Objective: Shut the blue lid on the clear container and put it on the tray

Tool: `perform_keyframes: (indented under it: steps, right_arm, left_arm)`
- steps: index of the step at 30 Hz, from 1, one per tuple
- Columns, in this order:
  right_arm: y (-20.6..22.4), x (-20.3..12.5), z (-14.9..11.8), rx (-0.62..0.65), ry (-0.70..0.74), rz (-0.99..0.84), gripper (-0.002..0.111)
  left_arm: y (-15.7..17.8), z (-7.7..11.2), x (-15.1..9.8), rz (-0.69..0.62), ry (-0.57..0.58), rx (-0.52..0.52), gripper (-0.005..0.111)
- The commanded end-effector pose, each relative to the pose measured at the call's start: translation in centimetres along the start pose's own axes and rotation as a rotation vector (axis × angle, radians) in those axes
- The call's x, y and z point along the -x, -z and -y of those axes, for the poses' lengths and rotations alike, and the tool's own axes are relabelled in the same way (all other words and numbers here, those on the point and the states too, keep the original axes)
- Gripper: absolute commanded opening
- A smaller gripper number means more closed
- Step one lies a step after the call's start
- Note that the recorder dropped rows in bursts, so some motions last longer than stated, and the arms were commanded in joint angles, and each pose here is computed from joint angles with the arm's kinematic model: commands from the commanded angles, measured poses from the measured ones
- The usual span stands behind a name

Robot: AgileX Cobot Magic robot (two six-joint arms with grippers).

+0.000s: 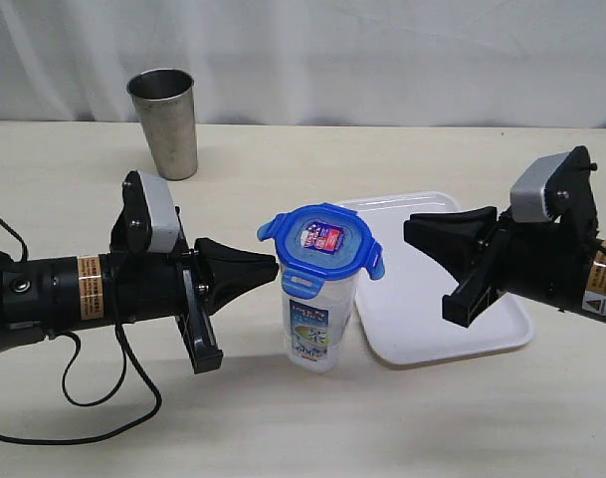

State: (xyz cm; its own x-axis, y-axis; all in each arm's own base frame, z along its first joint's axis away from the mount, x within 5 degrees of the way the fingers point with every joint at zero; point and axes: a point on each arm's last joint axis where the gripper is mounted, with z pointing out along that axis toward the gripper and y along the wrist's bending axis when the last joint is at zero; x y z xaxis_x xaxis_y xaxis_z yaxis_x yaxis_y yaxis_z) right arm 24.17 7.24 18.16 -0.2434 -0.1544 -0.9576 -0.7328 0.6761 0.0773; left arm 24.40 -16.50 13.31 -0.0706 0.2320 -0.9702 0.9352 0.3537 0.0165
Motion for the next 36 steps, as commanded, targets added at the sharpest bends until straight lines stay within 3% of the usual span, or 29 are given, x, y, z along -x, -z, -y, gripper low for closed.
perform_keyframes:
  steps: [1, 12, 18, 36]
  right_arm:
    - [0.0, 0.0, -0.5, 0.061, 0.034, -0.002, 0.004]
    - [-0.5, -0.5, -0.7, 0.119, 0.004, 0.022, 0.004]
    - [-1.2, -1.5, 0.3, 0.055, -0.024, 0.032, 0.004]
    - [-1.3, -1.9, -0.6, 0.173, 0.028, 0.037, 0.004]
  left_arm:
    - [-0.1, 0.0, 0.0, -0.001, 0.009, 0.001, 0.0]
    - [-0.1, 0.0, 0.0, 0.002, 0.02, -0.002, 0.0]
    - [-0.1, 0.1, 0.0, 0.0, 0.025, -0.016, 0.0]
    - [-0.1, 0.1, 0.0, -0.002, 0.03, -0.017, 0.0]
